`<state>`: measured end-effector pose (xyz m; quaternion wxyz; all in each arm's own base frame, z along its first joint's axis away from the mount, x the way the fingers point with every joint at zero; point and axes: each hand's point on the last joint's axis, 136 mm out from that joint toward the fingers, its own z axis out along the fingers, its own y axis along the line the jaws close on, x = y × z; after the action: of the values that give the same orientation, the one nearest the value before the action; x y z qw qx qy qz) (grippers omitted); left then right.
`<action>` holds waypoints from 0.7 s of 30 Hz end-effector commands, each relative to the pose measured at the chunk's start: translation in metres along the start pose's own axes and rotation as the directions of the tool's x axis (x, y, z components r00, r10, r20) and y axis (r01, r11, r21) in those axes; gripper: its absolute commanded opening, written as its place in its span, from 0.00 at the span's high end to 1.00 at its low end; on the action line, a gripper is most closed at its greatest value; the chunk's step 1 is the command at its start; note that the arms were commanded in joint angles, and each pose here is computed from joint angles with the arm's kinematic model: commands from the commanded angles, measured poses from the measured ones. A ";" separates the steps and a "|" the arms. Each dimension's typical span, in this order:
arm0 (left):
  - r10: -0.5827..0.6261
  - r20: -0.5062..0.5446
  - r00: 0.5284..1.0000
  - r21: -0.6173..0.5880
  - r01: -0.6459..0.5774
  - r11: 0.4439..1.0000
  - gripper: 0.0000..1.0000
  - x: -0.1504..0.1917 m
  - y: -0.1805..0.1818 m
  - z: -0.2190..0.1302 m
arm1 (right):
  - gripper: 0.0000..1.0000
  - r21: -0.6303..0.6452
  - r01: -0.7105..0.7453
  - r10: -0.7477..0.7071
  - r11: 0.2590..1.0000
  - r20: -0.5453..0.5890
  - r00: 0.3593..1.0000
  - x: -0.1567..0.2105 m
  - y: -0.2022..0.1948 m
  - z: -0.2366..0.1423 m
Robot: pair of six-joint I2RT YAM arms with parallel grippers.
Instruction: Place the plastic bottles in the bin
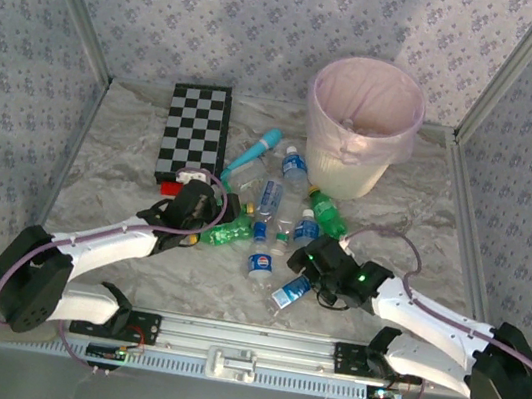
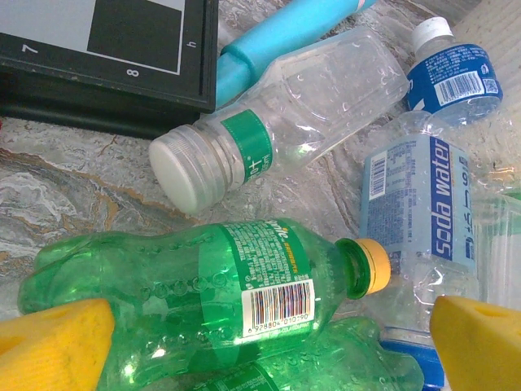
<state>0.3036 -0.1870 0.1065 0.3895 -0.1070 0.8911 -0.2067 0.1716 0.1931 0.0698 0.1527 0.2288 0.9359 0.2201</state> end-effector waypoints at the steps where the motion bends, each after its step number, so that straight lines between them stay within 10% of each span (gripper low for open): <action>1: -0.010 0.007 1.000 -0.007 0.010 1.000 0.00 -0.001 0.005 -0.004 | 0.12 0.055 0.030 -0.030 0.998 -0.005 1.000 0.003 -0.009 -0.001; 21: -0.013 0.024 1.000 -0.026 0.014 1.000 0.00 -0.002 0.012 -0.011 | 0.25 0.097 0.027 -0.008 0.995 -0.192 0.981 0.029 -0.012 0.042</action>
<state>0.2982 -0.1822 0.1078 0.3903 -0.1094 0.8903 -0.2074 0.1576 0.2008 0.0261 0.0650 0.2111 0.9605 0.1692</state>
